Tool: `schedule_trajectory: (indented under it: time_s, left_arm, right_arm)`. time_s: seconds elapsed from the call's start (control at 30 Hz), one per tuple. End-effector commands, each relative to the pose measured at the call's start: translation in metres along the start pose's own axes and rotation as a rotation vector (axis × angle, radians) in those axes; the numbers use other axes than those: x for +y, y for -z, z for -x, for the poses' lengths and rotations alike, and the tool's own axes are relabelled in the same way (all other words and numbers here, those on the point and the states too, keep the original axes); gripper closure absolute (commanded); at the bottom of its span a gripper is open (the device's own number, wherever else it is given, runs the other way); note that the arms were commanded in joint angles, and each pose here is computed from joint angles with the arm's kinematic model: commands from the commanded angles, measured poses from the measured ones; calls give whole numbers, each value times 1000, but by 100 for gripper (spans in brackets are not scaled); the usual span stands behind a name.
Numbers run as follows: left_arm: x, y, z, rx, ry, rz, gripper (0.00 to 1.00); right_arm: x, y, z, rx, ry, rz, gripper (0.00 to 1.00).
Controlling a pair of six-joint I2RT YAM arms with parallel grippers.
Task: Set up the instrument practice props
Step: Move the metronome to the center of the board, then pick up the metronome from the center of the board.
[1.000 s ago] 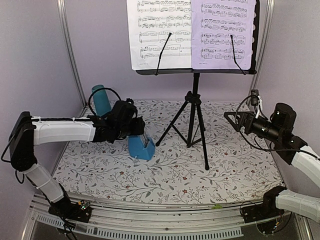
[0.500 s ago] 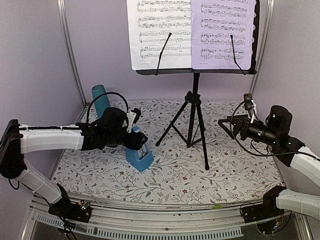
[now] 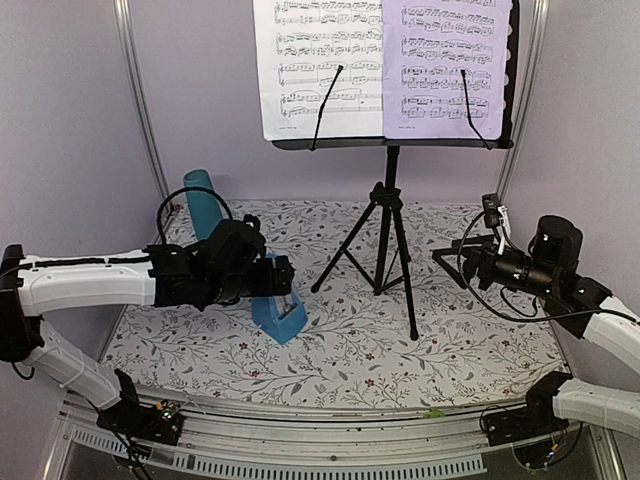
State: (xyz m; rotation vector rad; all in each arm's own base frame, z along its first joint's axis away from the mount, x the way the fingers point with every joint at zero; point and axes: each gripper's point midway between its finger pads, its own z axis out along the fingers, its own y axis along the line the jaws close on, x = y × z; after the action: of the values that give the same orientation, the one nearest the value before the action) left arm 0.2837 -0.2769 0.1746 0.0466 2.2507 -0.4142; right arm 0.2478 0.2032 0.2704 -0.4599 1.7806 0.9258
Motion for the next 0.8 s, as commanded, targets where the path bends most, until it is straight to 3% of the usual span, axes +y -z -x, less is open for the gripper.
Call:
schedule_trajectory:
  time_s: [0.0,0.13,0.27,0.77]
  left_arm:
    - [21,19,-14,-59,244,285,1]
    - [31,28,-34,-64,394,489,1]
    - [33,34,-46,-49,456,698,1]
    - [9,7,-30,-112,451,693,1]
  right_arm:
    - [2,7,1,-4,29,-16,1]
    - [9,14,8,-31,37,1,1]
    - [16,19,10,-46,25,30,1]
    - [22,38,15,-80,35,15,1]
